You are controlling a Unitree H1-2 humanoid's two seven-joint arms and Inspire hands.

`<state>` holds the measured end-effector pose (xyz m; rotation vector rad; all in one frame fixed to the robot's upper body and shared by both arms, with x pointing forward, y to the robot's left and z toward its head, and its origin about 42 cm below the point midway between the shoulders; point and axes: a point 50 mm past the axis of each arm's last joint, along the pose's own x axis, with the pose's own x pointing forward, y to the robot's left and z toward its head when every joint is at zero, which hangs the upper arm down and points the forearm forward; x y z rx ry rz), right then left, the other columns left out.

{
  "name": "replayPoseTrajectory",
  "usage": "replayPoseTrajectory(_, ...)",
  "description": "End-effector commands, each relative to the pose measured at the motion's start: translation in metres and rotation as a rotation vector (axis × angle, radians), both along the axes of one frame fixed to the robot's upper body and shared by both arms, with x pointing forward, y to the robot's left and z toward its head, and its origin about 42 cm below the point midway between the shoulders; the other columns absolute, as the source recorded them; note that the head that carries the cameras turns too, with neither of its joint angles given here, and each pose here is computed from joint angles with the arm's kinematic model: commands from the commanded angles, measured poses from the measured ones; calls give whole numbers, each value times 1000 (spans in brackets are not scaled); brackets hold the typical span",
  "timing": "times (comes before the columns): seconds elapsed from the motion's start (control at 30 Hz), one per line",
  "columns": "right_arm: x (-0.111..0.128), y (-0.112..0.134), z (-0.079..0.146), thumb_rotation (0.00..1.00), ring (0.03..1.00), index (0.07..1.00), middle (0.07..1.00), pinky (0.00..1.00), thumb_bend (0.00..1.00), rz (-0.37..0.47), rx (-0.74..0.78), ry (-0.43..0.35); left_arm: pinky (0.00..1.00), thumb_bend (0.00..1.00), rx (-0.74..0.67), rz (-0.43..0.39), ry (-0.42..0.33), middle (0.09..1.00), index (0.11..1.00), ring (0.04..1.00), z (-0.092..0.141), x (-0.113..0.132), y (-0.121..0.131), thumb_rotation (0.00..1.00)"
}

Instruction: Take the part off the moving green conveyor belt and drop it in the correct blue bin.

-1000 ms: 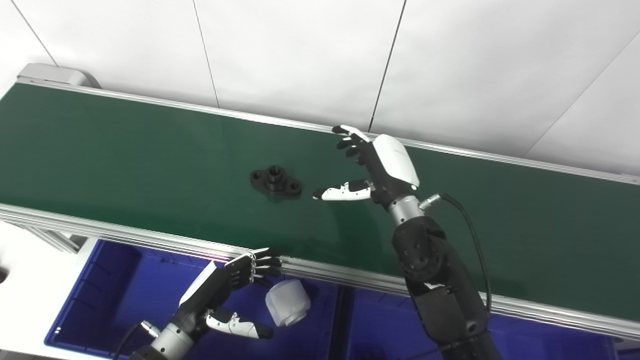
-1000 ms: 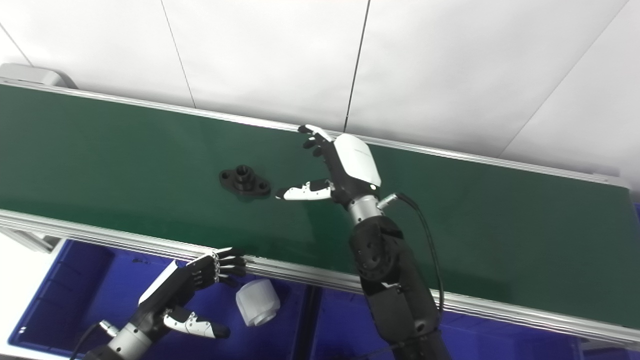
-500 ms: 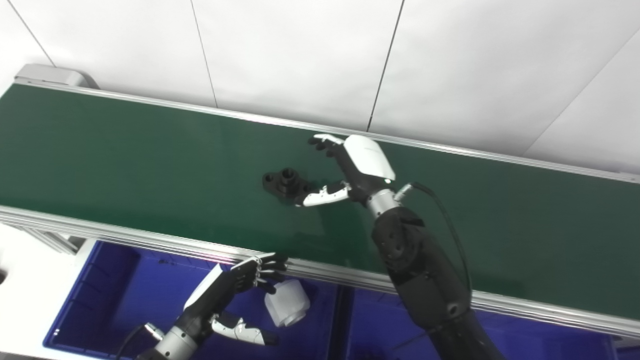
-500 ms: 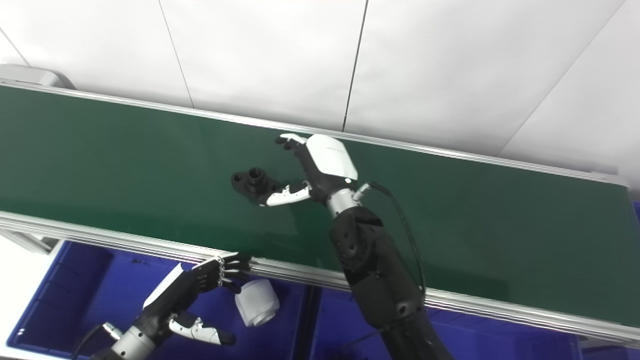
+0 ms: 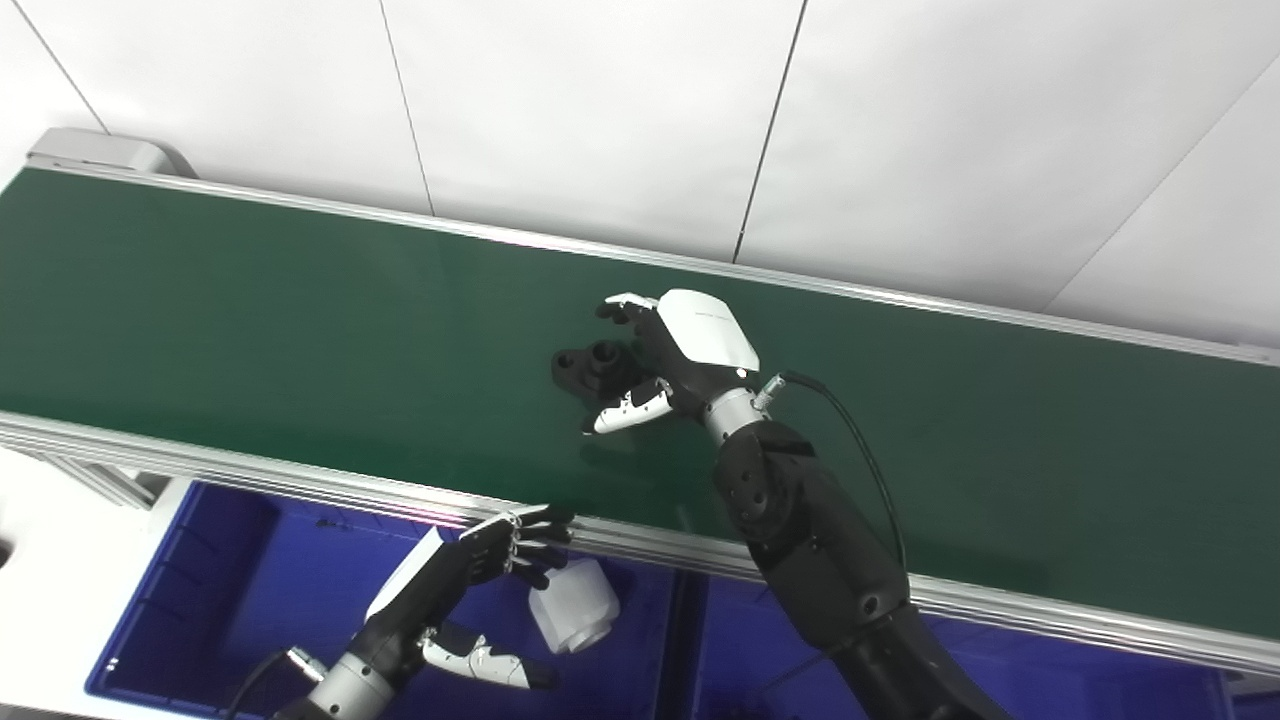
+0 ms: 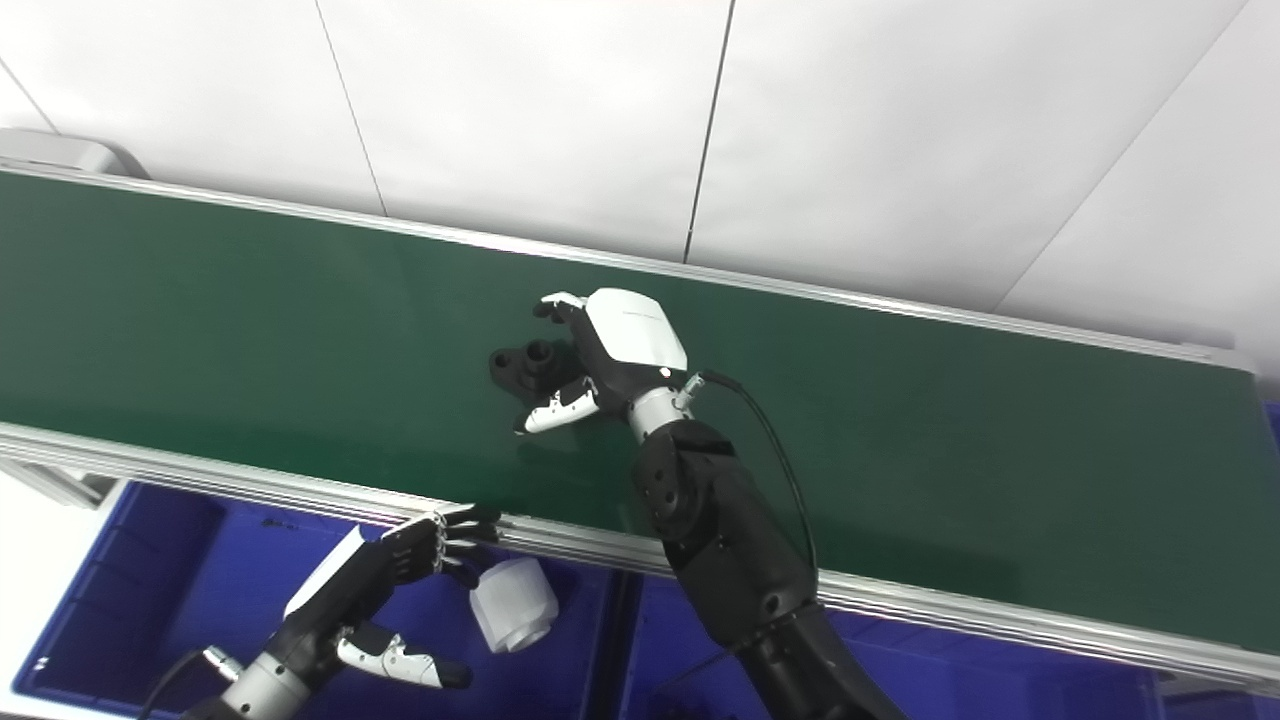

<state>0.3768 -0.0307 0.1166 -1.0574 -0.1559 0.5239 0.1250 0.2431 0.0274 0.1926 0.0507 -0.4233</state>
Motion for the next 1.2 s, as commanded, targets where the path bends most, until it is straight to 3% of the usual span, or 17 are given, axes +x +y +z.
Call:
replayPoseTrajectory(0.0,7,15,18,167,714,765,756,632,799,54,39,-72,607,893,10,3,-57,792,817,707,8,0,3,269)
replayPoseTrajectory(0.27,10,-1,2,7,654,735,713,553,718,43,-8,-62,634,882,-6,1,-58,798,817,727,10,0,3,253)
replayPoseTrajectory(0.3,11,-2,-1,3,574,703,605,480,636,49,-20,-68,639,880,-9,1,-57,800,819,730,10,0,3,247)
replayPoseTrajectory(0.37,10,-7,-4,0,430,608,526,376,536,49,-36,-76,644,877,-16,0,-56,803,822,733,10,0,3,243)
replayPoseTrajectory(0.43,9,-11,-8,0,388,552,504,341,513,48,-46,-81,653,874,-25,0,-53,806,823,738,10,-1,3,234)
replayPoseTrajectory(0.93,-5,-16,-19,0,353,547,459,244,508,103,-149,-82,662,881,-51,0,-60,805,830,743,13,0,3,261)
replayPoseTrajectory(1.17,-12,-22,-19,0,381,530,503,305,511,124,-162,-68,668,886,-65,4,-59,805,830,748,13,-1,2,265)
